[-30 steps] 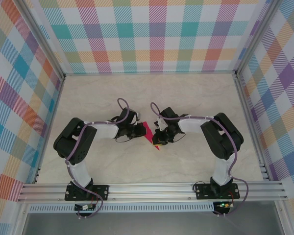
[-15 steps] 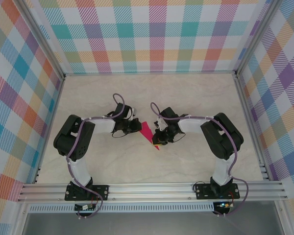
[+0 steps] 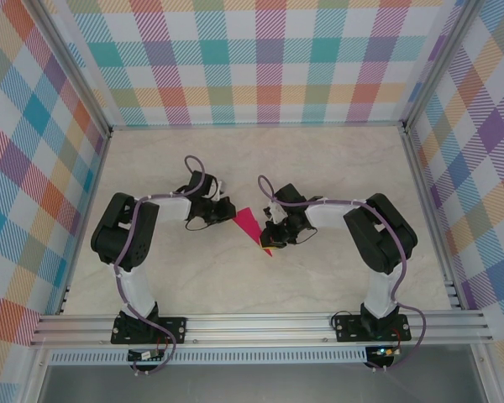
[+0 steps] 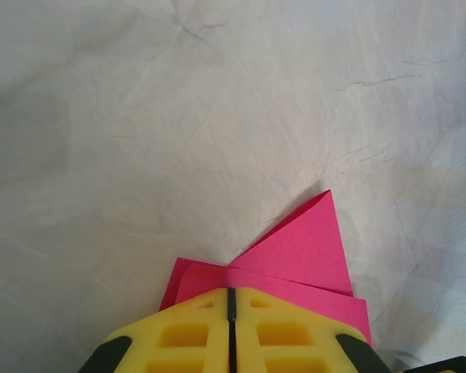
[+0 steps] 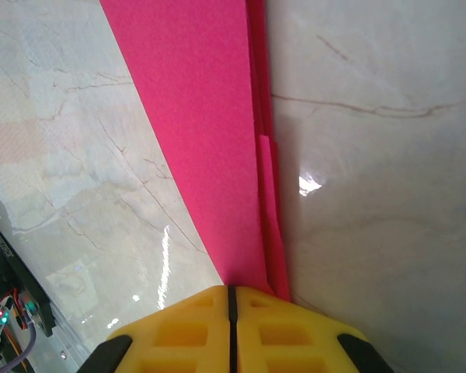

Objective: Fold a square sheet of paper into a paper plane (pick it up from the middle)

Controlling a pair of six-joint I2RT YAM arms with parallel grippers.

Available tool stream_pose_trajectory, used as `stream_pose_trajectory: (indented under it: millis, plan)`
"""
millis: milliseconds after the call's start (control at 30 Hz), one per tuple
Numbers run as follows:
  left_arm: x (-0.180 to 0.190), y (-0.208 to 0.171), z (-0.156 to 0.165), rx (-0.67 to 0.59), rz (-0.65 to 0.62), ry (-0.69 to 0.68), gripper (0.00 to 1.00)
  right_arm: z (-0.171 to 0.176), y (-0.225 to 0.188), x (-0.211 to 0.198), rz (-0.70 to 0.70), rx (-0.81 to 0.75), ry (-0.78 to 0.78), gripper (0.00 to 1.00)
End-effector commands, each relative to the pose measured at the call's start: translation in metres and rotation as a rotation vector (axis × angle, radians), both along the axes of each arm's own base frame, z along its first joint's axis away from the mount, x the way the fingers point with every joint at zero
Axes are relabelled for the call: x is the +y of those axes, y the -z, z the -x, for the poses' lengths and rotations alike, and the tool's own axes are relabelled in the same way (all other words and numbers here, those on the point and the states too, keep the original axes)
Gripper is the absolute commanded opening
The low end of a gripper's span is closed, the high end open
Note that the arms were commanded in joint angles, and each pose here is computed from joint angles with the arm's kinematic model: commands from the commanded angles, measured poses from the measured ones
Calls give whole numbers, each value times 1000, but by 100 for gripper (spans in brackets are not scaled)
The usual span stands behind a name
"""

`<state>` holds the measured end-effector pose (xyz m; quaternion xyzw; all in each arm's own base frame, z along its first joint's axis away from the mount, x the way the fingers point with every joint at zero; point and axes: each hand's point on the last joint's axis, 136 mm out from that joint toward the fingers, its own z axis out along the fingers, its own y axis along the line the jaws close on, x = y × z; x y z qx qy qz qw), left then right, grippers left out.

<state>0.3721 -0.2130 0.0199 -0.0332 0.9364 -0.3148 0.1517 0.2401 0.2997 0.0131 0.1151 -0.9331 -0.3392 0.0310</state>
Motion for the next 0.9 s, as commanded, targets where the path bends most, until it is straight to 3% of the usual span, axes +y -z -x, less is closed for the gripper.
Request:
stream_pose_trajectory:
  millis: [0, 333, 533, 867]
  plan:
    - [61, 26, -22, 6, -184, -147, 8, 34, 45, -40, 213, 121, 8, 9]
    - [63, -20, -39, -64, -155, -139, 8, 34, 45, -39, 208, 123, 8, 9]
    - [41, -63, -5, -133, -69, -129, 10, 34, 41, -38, 198, 119, 6, 9]
    - [-18, -64, 51, -109, 61, -104, 9, 33, 41, -36, 188, 120, 9, 9]
